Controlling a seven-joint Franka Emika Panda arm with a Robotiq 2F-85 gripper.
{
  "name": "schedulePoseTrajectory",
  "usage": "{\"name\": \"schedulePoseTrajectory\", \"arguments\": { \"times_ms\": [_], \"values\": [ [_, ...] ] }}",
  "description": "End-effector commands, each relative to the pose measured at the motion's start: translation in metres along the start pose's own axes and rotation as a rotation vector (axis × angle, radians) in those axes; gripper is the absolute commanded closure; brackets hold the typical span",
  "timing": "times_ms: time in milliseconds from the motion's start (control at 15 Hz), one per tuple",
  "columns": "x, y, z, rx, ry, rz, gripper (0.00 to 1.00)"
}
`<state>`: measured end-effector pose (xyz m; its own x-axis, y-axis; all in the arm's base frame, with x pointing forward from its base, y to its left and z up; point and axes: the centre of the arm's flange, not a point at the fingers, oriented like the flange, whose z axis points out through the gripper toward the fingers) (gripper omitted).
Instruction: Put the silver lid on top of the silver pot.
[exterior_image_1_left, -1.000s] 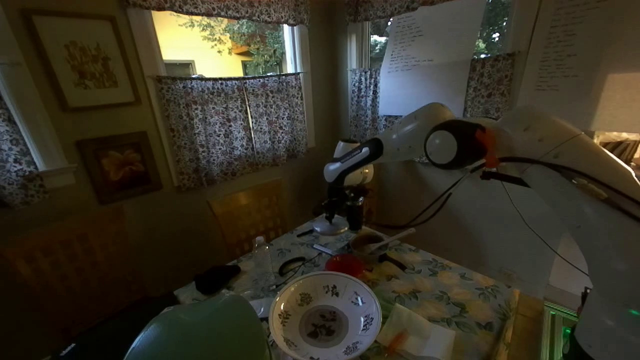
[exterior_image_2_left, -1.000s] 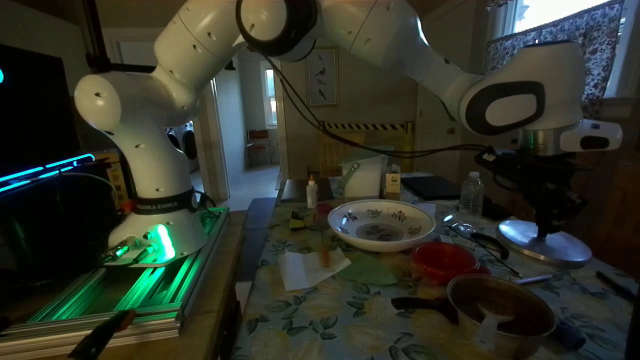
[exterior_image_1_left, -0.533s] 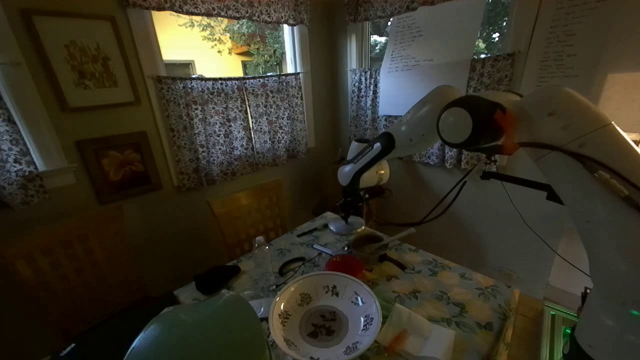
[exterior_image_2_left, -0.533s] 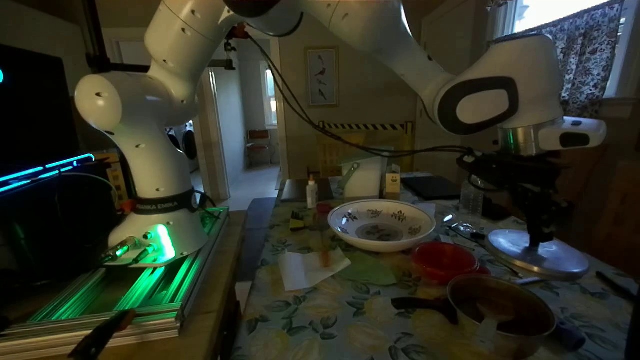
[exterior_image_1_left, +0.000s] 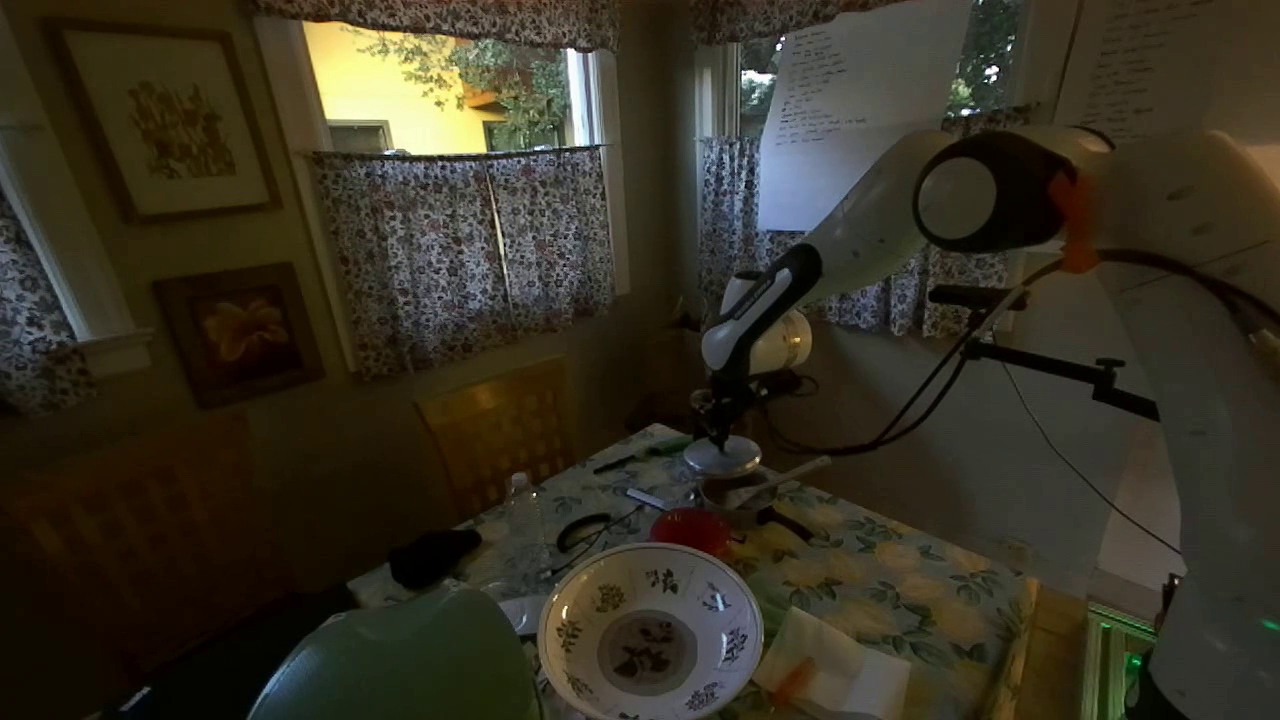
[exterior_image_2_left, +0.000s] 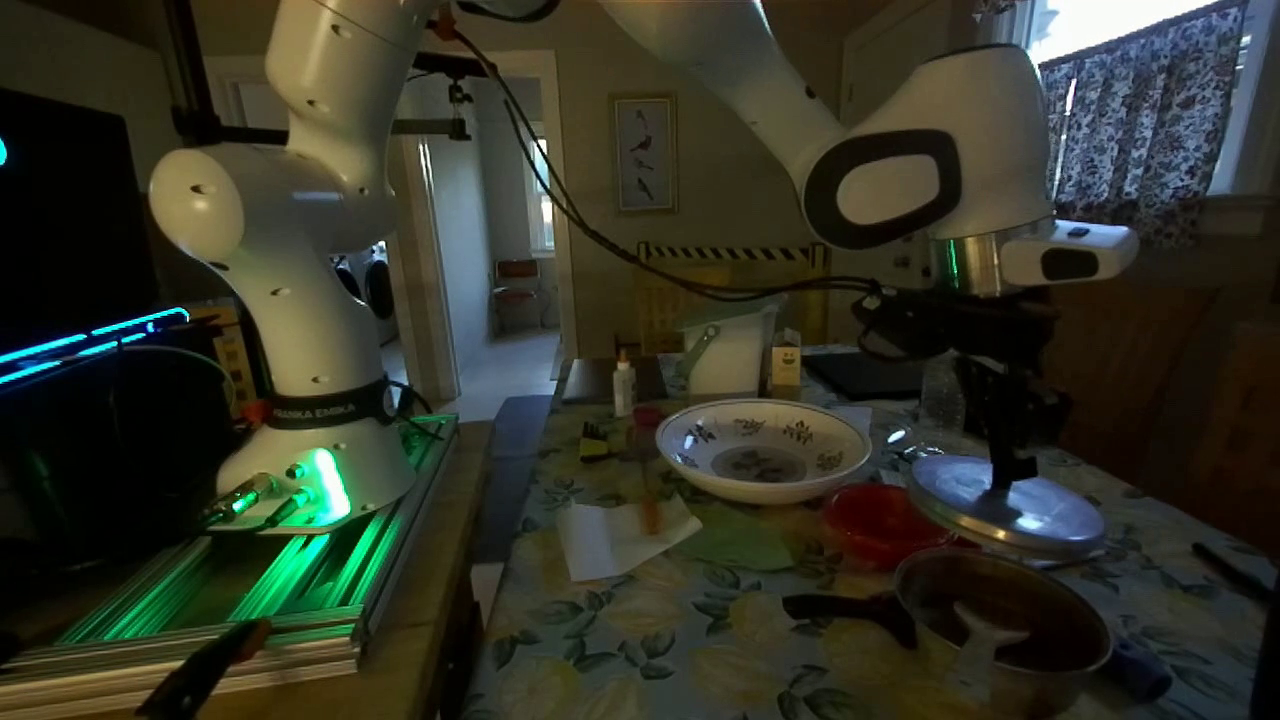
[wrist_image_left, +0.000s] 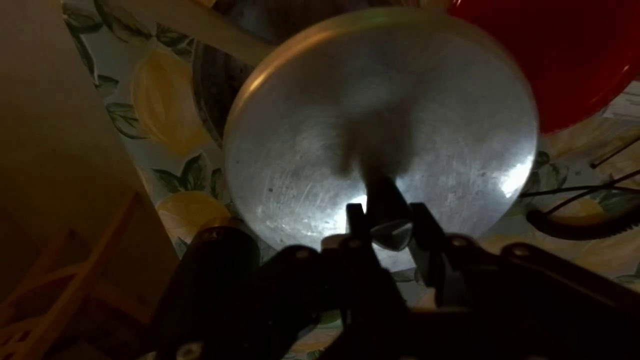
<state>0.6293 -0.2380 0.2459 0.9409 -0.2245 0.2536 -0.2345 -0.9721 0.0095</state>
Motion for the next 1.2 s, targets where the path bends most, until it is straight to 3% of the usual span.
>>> {"name": "schedulePoseTrajectory", "arguments": {
  "times_ms": [0,67,133,667,1133],
  "values": [
    [-0.001,0.0,0.0,0.0,0.0,0.0,0.74],
    [-0.001,0.0,0.0,0.0,0.0,0.0,0.74],
    [-0.001,0.0,0.0,0.0,0.0,0.0,0.94],
    [0.006,0.027,0.033,-0.08,-0.017,-0.004,0.94],
    [0.002,0.021,0.062,-0.119,-0.055,-0.059,0.94]
  ]
}}
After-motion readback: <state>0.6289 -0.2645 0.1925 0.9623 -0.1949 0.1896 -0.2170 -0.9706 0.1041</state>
